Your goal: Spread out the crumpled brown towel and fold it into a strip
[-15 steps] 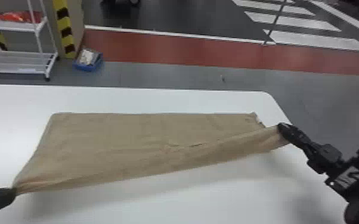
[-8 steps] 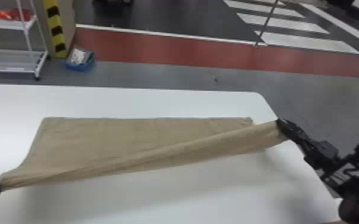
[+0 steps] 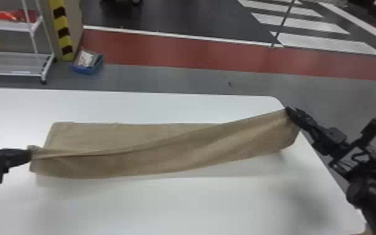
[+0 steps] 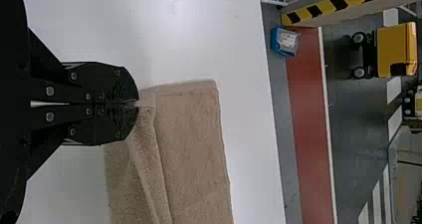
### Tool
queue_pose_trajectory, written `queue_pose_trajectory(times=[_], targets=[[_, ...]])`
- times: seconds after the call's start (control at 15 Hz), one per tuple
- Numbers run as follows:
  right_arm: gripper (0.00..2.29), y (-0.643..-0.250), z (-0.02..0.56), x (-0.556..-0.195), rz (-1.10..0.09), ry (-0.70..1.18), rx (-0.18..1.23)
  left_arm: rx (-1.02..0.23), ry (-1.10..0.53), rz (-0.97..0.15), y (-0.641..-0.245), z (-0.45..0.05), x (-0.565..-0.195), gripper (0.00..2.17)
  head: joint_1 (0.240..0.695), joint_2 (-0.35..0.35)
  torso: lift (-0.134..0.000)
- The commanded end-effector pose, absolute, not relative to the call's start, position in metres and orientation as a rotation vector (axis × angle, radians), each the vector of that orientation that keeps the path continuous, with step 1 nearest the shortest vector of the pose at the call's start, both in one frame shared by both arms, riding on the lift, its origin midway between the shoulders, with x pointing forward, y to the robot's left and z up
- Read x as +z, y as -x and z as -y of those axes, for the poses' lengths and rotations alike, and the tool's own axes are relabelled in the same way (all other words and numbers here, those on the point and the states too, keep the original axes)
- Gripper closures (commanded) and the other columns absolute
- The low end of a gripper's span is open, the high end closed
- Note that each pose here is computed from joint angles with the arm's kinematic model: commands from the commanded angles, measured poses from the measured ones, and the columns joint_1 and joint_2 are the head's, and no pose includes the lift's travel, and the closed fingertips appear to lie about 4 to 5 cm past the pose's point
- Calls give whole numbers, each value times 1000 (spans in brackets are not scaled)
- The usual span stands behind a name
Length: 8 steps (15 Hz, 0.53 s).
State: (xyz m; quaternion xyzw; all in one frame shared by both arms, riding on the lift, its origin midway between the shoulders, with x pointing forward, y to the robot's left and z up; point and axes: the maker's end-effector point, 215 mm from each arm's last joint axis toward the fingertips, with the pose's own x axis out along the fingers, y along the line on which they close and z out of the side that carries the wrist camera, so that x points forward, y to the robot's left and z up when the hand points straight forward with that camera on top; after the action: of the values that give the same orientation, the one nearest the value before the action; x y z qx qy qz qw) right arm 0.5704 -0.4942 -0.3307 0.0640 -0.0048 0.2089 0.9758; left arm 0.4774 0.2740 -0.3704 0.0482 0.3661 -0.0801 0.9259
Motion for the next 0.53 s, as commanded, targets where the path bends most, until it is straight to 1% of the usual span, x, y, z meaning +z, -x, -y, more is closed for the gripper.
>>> queue_pose_trajectory(times=[0.0, 0.27, 0.47], targets=[[1885, -578, 497, -330, 12, -137, 397, -165, -127, -770, -501, -267, -377, 1878, 695, -228, -123], [1885, -577, 507, -346, 0, -150, 333, -139, -195, -784, -545, -265, -381, 1878, 695, -234, -123], [1885, -572, 516, -360, -1, -126, 280, -144, -226, -758, -572, -258, -375, 1878, 695, -235, -123]])
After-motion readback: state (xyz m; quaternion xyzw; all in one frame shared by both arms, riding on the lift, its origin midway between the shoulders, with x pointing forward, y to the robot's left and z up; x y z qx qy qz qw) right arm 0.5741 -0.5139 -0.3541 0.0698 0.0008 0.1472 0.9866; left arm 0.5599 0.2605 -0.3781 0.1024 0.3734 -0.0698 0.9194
